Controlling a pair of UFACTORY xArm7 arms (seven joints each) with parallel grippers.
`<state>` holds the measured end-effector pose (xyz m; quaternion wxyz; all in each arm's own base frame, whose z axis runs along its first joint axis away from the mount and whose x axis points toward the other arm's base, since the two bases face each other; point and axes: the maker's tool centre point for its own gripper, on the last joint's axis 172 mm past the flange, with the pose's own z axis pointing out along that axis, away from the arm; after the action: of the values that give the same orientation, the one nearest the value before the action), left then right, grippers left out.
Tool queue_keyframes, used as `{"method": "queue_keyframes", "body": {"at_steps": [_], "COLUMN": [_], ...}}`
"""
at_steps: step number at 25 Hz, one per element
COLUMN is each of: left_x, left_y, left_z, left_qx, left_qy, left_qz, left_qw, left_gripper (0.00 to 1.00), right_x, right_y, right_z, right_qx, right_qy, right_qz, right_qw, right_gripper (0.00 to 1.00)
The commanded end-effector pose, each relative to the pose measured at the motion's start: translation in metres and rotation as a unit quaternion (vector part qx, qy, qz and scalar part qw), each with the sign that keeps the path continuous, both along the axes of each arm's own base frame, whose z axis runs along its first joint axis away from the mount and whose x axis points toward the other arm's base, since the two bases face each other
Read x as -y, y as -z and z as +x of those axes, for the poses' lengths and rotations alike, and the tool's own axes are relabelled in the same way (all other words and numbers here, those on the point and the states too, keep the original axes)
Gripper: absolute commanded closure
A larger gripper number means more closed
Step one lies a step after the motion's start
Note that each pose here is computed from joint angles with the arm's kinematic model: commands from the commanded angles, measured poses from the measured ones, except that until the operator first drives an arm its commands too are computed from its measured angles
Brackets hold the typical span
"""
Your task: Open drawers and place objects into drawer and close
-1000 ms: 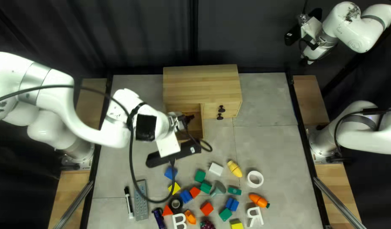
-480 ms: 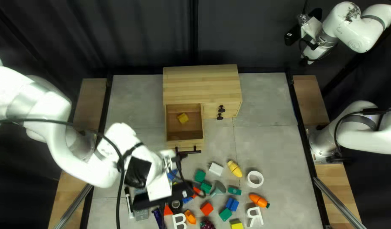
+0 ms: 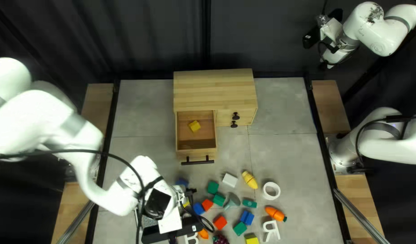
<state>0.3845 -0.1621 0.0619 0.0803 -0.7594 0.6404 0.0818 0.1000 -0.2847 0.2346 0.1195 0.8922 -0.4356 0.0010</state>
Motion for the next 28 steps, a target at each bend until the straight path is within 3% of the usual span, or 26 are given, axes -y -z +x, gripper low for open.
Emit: {"method": "queue_keyframes", "body": {"at_steps": [1,12,20,28], "left_x": [-0.011,-0.024,-0.034,-0.042], "left_y": [0.014,0.031,0.036,0.040], "left_z": [0.009,0.013,0.008,0.000], "left_qx": [0.005,0.015,-0.009,-0.024], "left_qy": [-0.009,-0.056,0.030,0.137], "left_qz": [-0.001,-0.007,0.050,0.088], "left_qw": [0.9999,0.9983,0.9983,0.9864], "left_gripper": [0.00,0.00,0.00,0.00], "right_x": [0.000,0.000,0.000,0.000], "right_y": [0.000,0.000,0.000,0.000], "right_z": [0.000,0.000,0.000,0.000], "right_qx": [0.000,0.000,0.000,0.000], "right_qy": [0.000,0.000,0.000,0.000], "right_qz": [0.000,0.000,0.000,0.000], "right_qw": [1.0000,1.0000,1.0000,1.0000], "right_gripper": [0.00,0.00,0.00,0.00]}}
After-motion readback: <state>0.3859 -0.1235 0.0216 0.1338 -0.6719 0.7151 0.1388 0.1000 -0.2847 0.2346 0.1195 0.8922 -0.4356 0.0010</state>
